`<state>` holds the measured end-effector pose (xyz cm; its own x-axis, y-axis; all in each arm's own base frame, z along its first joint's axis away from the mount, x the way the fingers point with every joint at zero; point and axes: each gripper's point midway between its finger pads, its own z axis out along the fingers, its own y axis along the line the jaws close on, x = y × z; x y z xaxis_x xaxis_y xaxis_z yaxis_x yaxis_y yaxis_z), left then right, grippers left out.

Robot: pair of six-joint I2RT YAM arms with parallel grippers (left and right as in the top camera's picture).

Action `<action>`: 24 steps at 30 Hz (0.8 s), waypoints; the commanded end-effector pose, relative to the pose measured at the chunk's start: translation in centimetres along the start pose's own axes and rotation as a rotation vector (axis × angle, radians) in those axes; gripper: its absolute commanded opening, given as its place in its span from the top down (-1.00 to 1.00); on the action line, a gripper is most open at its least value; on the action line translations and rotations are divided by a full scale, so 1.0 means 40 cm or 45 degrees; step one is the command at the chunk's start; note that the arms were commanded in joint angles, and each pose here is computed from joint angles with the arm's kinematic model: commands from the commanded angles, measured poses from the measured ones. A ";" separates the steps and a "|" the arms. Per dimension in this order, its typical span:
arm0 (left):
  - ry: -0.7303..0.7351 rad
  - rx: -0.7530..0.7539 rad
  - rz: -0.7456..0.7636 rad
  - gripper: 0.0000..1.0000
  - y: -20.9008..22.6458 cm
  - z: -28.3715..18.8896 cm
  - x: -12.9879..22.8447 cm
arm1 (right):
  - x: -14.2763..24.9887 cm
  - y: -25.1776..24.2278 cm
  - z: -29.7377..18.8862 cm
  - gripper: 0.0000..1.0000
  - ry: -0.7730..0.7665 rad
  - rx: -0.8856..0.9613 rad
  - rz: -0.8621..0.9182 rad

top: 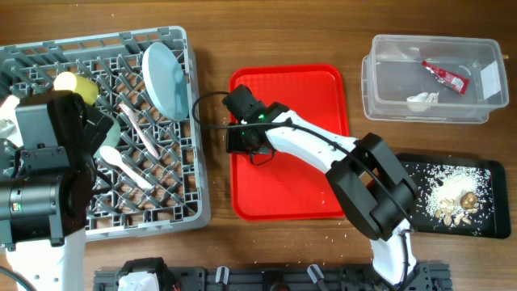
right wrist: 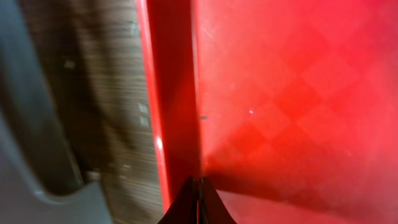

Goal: Sort waste into correct bins and load items into the dishwasher rack

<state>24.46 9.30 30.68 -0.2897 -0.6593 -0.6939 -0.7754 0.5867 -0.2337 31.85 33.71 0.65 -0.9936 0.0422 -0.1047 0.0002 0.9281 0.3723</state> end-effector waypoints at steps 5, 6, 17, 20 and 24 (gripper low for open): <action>-0.015 0.004 -0.031 -1.00 0.002 -0.007 -0.010 | -0.134 -0.011 -0.092 0.92 -0.129 -0.056 0.045; -0.016 0.004 -0.031 -1.00 0.002 -0.007 -0.010 | -0.164 -0.015 -0.140 0.91 -0.168 -0.067 0.025; -0.016 0.004 -0.031 -1.00 0.002 -0.007 -0.010 | -0.075 -0.549 -0.701 -0.25 -0.254 0.662 0.367; -0.016 0.004 -0.031 -1.00 0.002 -0.007 -0.010 | 0.002 -0.630 -0.718 -0.23 -0.176 0.890 0.505; -0.016 0.005 -0.031 -1.00 0.002 -0.007 -0.011 | 0.052 -0.725 -0.652 -0.92 -0.103 0.923 0.672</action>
<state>24.47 9.29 30.68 -0.2896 -0.6594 -0.6938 -0.7751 0.5868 -0.2342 27.58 -0.69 15.87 -0.8784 0.4489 -0.1639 0.4770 0.8444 -0.2440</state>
